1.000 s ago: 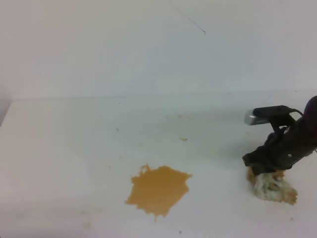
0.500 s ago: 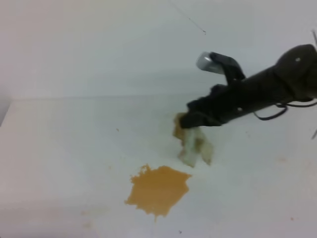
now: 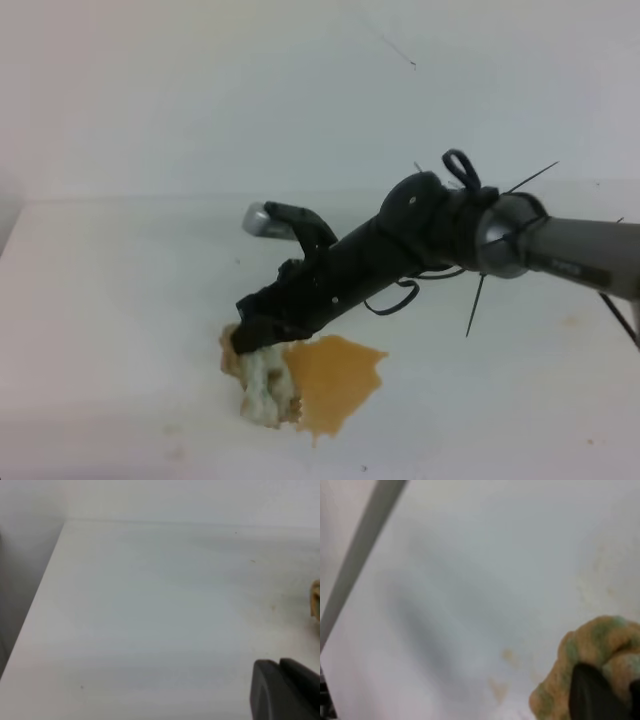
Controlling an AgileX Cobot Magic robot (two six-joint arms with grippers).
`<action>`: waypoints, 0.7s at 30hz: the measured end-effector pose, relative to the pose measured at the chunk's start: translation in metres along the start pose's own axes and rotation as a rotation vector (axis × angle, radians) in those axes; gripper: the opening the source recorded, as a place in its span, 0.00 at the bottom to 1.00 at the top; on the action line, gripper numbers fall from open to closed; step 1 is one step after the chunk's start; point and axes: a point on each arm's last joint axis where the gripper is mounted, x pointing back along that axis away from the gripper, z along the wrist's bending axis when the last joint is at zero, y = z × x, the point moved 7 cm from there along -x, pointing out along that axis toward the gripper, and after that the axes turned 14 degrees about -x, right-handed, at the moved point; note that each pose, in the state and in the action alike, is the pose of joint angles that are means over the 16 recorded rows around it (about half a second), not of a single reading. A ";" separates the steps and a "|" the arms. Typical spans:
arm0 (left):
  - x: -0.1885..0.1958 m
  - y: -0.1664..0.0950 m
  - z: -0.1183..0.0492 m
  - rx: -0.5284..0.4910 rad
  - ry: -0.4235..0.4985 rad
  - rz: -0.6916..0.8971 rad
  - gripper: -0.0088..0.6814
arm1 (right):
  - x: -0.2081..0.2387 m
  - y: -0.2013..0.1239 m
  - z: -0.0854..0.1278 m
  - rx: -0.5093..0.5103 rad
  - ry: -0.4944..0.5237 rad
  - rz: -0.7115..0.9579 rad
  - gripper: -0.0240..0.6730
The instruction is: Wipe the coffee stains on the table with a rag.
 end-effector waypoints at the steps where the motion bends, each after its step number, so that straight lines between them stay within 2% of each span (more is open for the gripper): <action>1: 0.000 0.000 0.000 0.000 0.000 0.000 0.01 | -0.006 -0.003 -0.003 0.001 -0.009 0.016 0.08; 9: 0.000 0.000 0.000 0.000 -0.001 0.003 0.01 | -0.025 -0.015 -0.040 0.013 -0.144 0.105 0.08; 15: 0.000 0.000 0.000 0.000 -0.001 0.004 0.01 | -0.014 -0.013 -0.066 0.031 -0.248 0.132 0.08; 21: 0.000 0.000 0.000 0.000 -0.001 0.004 0.01 | 0.000 -0.009 -0.085 0.025 -0.295 0.141 0.08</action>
